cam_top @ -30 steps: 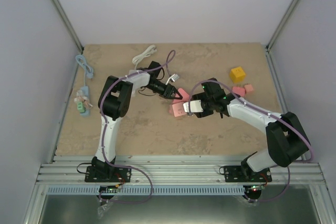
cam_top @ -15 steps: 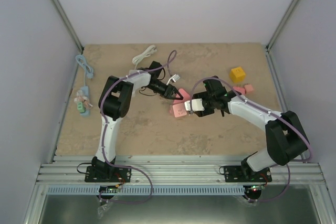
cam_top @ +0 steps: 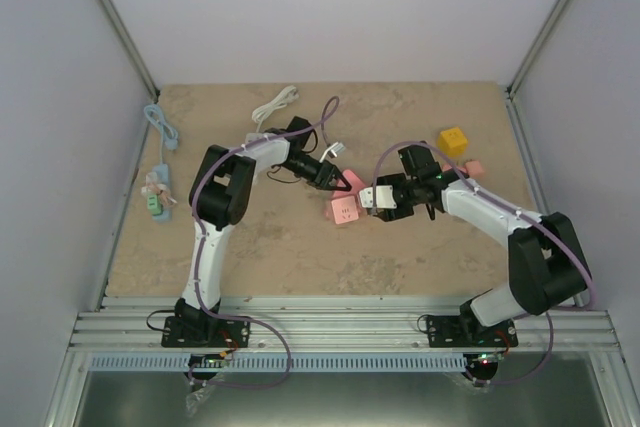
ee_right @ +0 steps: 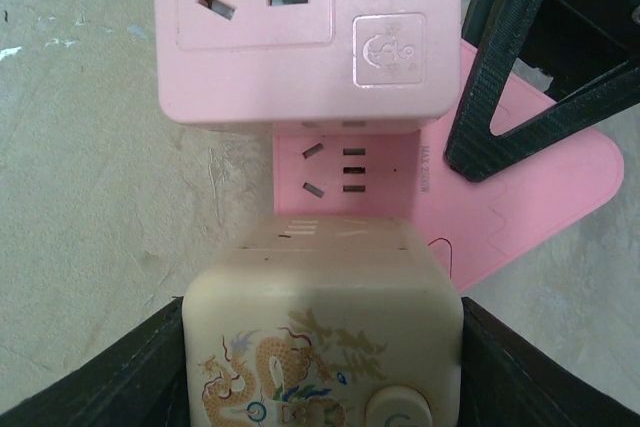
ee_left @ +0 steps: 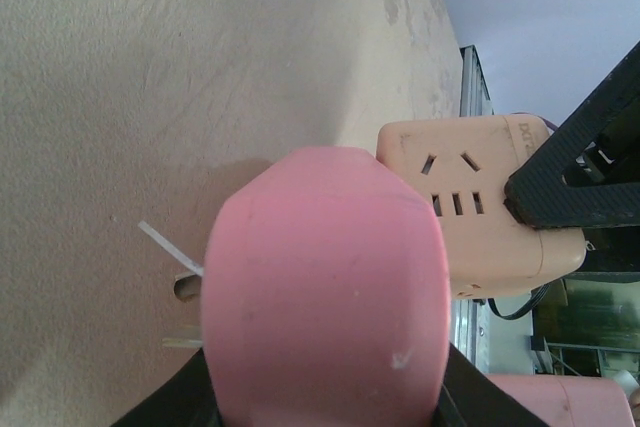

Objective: Pull the plug off the socket
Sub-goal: Remove the plug from the socket.

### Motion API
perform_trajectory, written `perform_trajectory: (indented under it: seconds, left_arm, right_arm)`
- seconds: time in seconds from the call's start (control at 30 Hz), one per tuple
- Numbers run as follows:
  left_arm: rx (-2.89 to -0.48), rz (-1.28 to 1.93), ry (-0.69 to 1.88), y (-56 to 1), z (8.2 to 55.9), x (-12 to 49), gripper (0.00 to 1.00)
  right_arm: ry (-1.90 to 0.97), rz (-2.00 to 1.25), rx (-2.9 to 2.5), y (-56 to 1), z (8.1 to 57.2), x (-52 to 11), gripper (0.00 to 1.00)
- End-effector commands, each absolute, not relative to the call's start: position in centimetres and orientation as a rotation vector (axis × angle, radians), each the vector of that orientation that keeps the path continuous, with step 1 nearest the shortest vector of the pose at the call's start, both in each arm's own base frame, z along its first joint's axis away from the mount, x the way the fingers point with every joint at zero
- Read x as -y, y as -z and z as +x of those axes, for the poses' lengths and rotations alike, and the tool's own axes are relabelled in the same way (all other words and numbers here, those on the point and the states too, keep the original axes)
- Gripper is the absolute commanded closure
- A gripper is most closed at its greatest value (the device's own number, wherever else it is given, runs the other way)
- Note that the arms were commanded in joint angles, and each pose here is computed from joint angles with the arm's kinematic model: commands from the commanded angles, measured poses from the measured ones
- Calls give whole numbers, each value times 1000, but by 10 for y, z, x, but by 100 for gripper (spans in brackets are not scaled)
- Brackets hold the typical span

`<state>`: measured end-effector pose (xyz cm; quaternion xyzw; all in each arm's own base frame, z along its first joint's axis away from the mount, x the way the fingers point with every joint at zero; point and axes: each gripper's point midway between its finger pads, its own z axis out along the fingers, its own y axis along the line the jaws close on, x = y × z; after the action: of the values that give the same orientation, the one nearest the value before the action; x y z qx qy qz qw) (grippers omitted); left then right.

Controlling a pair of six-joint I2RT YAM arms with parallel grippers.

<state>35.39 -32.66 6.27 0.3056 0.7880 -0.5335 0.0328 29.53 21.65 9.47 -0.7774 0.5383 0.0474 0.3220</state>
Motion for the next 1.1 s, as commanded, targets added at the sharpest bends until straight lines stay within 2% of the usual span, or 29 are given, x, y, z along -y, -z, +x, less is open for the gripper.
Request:
perform_trajectory:
  seconds: [0.0, 0.37, 0.57, 1.07]
  left_arm:
    - [-2635, 896, 1404, -7, 363, 302, 100]
    - [-2651, 880, 1388, -5, 366, 301, 100]
    - [-2650, 882, 1390, -5, 366, 301, 100]
    - [-2634, 890, 1404, -8, 365, 301, 100]
  right_arm:
    - [40, -1929, -1353, -141, 324, -210, 83]
    - [158, -1897, -1284, -149, 326, -216, 83]
    - [217, -1928, -1292, -135, 328, -224, 83]
    - [62, -1700, -1411, -163, 353, -207, 83]
